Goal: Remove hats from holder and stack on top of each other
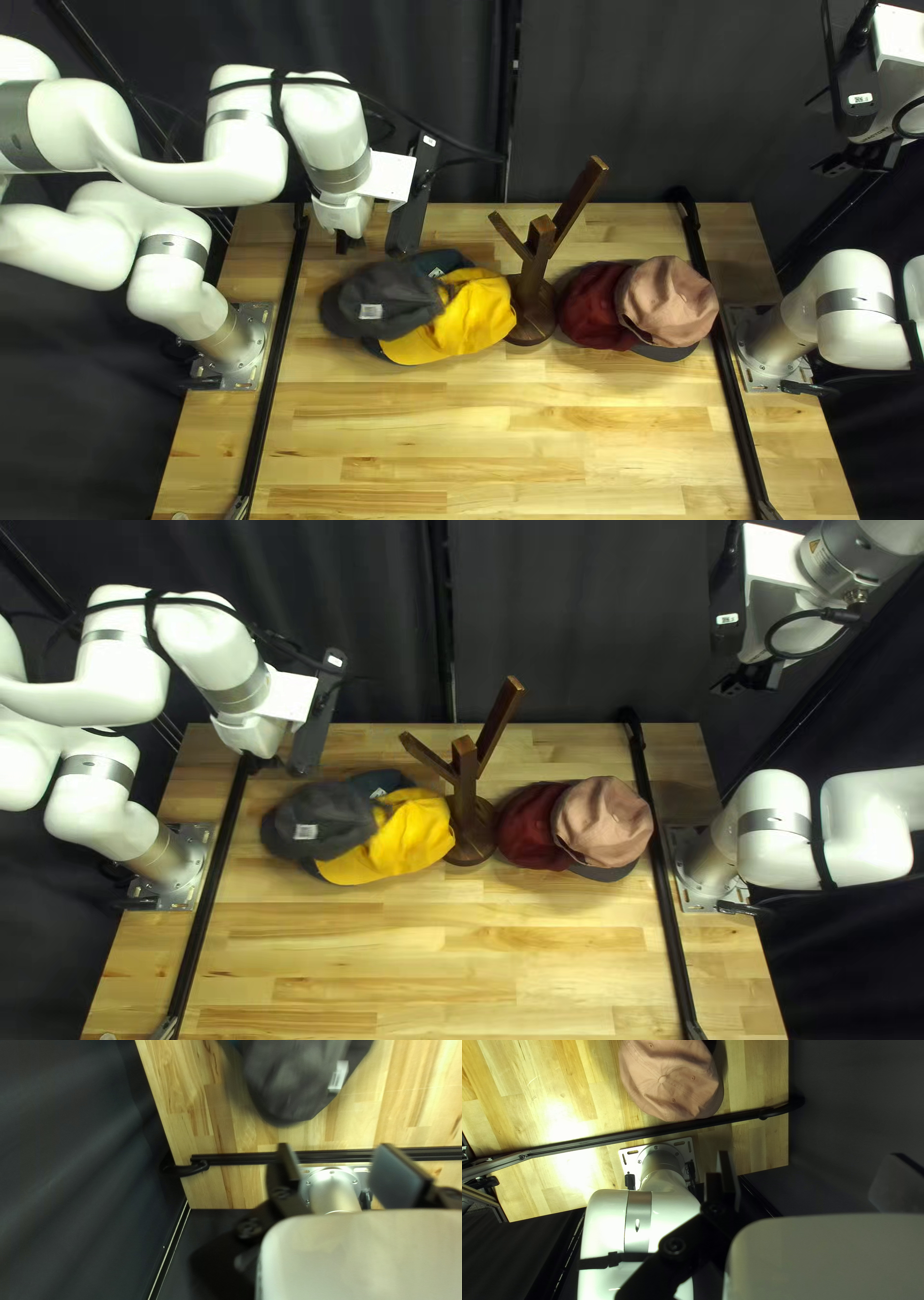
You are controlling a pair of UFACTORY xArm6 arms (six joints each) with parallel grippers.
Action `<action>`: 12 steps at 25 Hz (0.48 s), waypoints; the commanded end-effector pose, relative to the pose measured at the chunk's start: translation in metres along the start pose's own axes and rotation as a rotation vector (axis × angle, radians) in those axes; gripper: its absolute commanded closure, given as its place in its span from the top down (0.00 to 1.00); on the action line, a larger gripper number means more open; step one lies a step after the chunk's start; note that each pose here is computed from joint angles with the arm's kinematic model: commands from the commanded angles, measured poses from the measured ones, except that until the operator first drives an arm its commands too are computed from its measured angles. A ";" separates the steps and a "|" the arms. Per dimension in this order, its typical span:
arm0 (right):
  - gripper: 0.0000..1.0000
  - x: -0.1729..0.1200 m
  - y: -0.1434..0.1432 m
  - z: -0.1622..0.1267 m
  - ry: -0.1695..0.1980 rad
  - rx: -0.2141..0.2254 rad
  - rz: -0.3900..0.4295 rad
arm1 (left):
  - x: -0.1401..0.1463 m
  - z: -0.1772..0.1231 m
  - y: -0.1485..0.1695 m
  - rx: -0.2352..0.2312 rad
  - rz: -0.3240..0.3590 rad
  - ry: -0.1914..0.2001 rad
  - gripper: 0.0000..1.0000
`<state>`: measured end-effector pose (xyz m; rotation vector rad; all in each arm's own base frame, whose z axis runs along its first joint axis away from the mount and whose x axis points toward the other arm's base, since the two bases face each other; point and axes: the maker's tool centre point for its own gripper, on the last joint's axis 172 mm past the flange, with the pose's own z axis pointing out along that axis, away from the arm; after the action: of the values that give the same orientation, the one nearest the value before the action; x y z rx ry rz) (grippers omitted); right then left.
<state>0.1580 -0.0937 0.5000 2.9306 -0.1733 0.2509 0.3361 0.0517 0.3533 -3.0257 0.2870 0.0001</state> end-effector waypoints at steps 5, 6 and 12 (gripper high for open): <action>1.00 0.000 0.000 0.000 0.000 0.000 0.000 | 0.037 -0.026 -0.003 -0.031 0.052 0.051 1.00; 1.00 0.000 0.000 0.000 0.000 0.000 0.000 | 0.039 -0.027 -0.002 -0.032 0.057 0.052 1.00; 1.00 0.000 0.000 0.000 0.000 0.000 0.000 | 0.038 -0.026 0.009 -0.041 0.074 0.066 1.00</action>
<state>0.1580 -0.0937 0.5000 2.9306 -0.1733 0.2509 0.3741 0.0371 0.3785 -3.0552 0.4036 -0.0822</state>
